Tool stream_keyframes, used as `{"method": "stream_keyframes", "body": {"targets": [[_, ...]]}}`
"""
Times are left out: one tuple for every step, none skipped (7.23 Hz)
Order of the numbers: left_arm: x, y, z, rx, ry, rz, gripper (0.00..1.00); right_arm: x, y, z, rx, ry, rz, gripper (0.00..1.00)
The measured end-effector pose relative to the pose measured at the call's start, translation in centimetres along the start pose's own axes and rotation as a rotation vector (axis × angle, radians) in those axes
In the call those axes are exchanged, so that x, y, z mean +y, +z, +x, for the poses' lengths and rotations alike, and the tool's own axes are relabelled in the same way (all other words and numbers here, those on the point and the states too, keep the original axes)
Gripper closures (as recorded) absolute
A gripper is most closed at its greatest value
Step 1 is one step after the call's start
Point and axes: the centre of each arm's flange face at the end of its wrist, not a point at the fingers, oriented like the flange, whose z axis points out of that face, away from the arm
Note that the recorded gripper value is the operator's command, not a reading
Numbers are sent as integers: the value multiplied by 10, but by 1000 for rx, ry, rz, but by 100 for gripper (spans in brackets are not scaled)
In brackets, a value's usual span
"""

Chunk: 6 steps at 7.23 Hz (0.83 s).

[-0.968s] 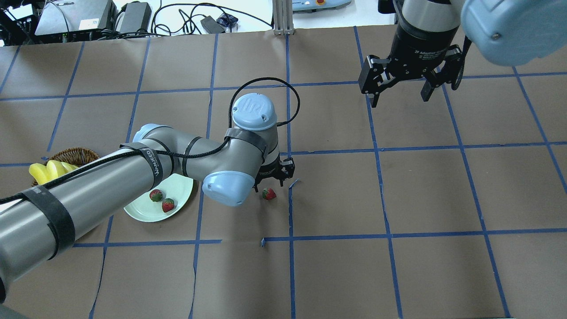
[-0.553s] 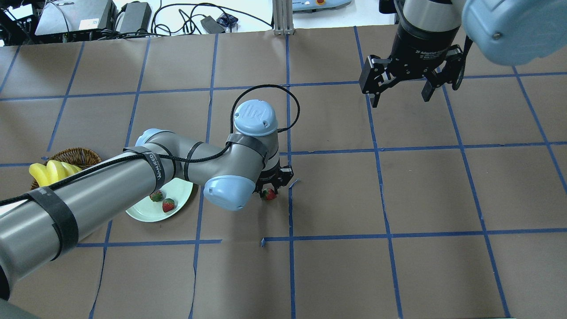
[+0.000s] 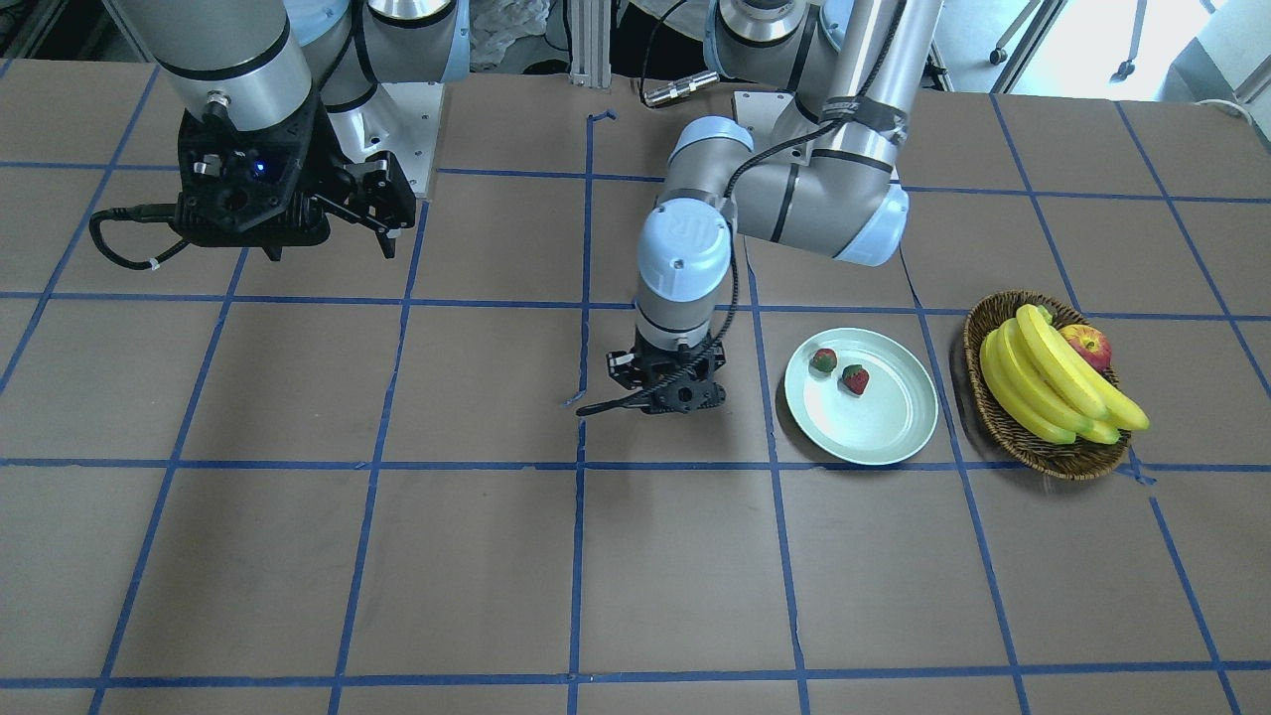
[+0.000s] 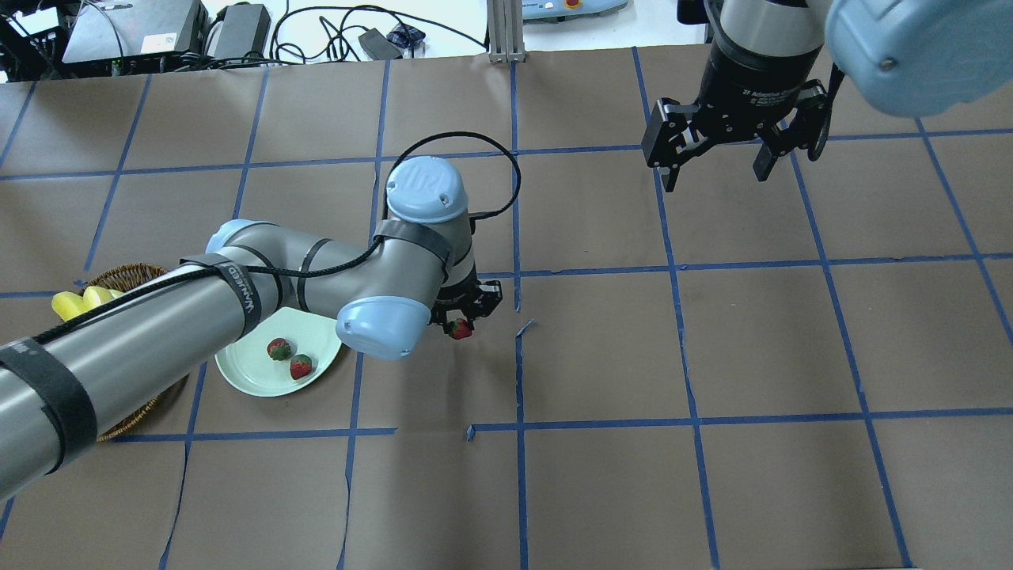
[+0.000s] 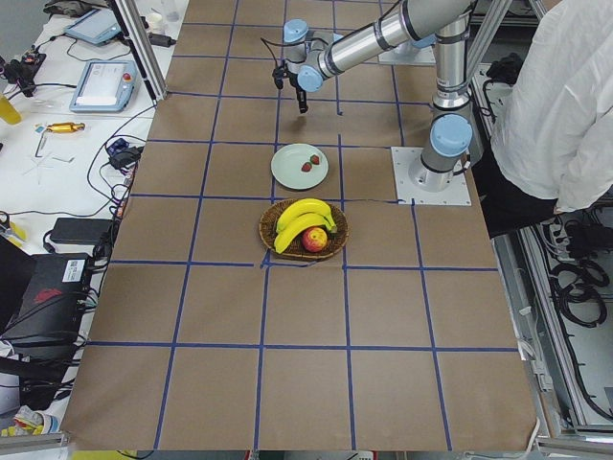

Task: Collect all strawberries into plate
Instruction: 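Carry the last strawberry onto the plate and release it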

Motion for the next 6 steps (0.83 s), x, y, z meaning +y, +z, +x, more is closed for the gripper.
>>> {"method": "stream_keyframes", "body": {"targets": [[-19,-10,-40,-7,29,-13,83,-1,0,0,0,1,-1,0],[-35,-17,-87,-26,68,-32,82,-1,1,0,0,1,-1,0],[-45,-17,-135,-47,107,-56,71,-1,1,0,0,1,-1,0],[-49,-11,-176,-49,132,-82,26,-1,1,0,0,0,-2,0],[-49,-3,-202,-42,134,-103,19,-1,1,0,0,0,-2,0],[-46,3,-213,-35,130,-118,12,-1,1,-1,0,0,-2,0]]}}
